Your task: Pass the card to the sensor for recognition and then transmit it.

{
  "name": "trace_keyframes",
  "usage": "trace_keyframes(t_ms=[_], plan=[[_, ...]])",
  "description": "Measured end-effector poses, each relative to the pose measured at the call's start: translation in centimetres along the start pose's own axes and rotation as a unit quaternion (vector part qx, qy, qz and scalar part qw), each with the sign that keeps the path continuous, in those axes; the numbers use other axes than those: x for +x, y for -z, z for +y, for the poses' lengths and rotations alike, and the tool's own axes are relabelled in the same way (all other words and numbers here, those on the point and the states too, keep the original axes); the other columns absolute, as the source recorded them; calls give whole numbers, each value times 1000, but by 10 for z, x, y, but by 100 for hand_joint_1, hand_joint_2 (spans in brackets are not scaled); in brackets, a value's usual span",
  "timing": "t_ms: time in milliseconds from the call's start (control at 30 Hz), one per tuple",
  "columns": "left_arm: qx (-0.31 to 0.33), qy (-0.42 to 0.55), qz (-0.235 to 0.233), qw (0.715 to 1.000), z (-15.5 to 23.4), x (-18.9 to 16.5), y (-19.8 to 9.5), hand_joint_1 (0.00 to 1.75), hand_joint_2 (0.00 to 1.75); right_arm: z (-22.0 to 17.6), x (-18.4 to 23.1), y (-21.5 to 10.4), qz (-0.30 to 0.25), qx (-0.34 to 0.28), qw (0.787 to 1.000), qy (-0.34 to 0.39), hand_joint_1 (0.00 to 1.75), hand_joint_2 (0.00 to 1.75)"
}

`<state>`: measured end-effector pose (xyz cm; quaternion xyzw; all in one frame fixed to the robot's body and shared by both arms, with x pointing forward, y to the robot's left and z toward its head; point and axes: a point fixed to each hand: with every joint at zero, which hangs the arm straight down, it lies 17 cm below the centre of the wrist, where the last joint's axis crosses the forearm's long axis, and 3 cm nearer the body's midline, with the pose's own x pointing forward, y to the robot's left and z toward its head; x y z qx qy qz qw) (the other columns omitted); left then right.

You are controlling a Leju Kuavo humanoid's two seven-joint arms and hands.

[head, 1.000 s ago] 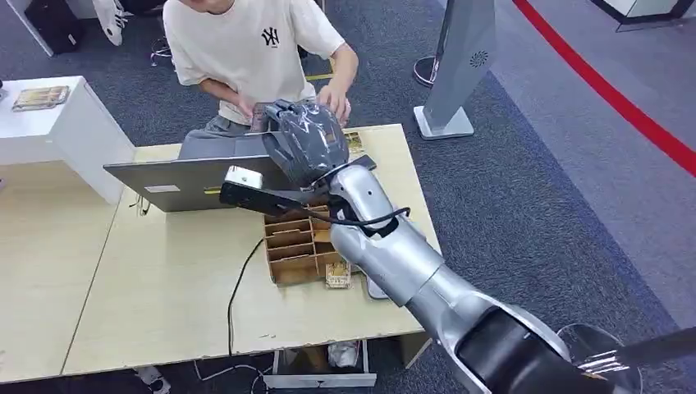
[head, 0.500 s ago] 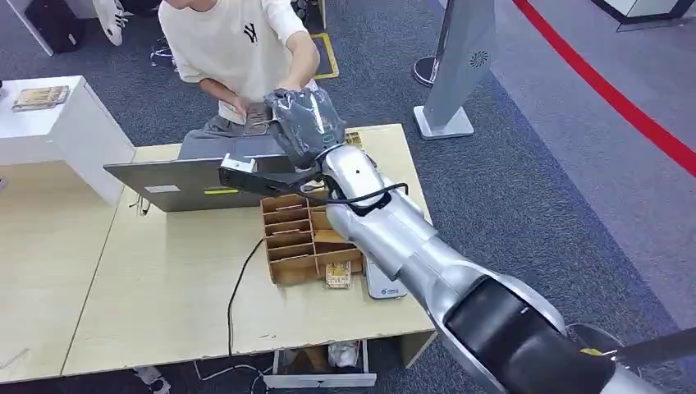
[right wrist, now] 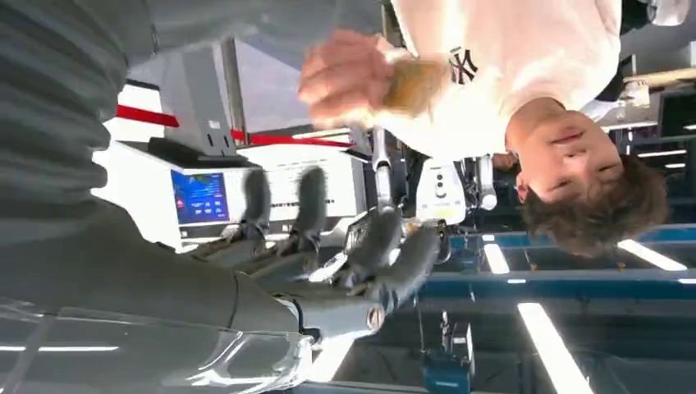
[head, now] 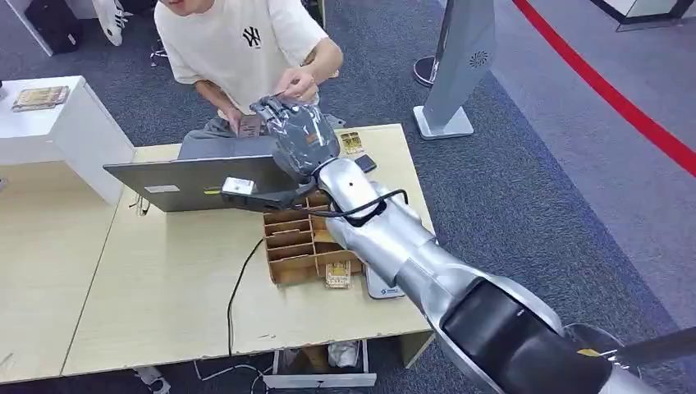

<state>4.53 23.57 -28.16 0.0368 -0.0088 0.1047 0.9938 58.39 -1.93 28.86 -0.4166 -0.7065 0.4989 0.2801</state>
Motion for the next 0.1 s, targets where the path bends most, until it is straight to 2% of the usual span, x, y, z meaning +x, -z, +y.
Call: trace_keyframes(t_ms=[100], plan=[[-1,-2,0,1000,0,0,0,0,0,1,2,-3,-2,-6,1000,14,0,175]])
